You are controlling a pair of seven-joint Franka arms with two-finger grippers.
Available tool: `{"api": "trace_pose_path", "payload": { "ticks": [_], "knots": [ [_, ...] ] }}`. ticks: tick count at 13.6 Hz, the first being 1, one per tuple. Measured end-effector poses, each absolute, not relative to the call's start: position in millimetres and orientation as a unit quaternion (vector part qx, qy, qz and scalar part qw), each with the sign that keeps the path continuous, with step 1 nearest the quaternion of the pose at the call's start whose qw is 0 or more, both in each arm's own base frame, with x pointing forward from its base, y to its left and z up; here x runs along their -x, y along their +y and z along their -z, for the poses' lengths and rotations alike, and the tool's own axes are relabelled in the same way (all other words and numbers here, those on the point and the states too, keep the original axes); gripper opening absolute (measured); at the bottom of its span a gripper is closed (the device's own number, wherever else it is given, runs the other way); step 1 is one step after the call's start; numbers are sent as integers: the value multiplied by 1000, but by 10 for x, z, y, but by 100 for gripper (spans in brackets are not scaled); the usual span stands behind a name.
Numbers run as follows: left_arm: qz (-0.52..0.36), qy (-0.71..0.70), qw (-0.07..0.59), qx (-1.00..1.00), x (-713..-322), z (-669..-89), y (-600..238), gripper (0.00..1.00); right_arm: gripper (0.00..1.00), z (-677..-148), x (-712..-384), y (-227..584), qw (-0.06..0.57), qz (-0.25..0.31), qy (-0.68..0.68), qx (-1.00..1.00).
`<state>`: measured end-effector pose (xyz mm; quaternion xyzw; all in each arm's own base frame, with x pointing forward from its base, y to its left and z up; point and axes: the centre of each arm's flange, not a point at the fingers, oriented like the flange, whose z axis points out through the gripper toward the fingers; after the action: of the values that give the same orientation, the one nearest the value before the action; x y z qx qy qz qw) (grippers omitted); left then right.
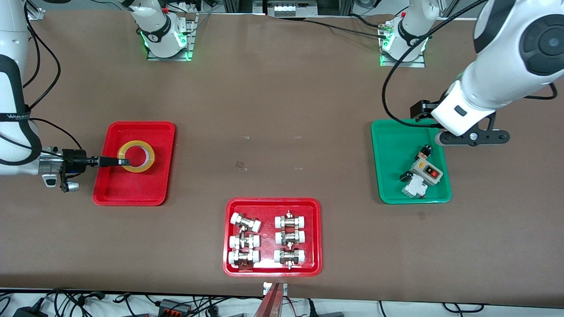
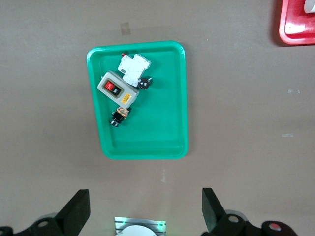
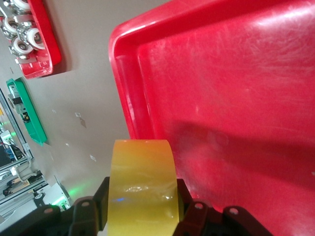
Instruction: Left arm passes tape to right arm into tray
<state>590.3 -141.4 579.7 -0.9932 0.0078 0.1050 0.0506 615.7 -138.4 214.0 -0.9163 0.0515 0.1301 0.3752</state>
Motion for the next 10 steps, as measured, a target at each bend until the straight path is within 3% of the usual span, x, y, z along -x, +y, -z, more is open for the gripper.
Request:
{"api": "trace_pose_path", "payload": {
  "ticks": [10],
  "knots": [
    [-77,41,37,996,-5886,-5575,-163,100,55,-1837,-6145,-1587,386,-103,60,915]
  ]
}}
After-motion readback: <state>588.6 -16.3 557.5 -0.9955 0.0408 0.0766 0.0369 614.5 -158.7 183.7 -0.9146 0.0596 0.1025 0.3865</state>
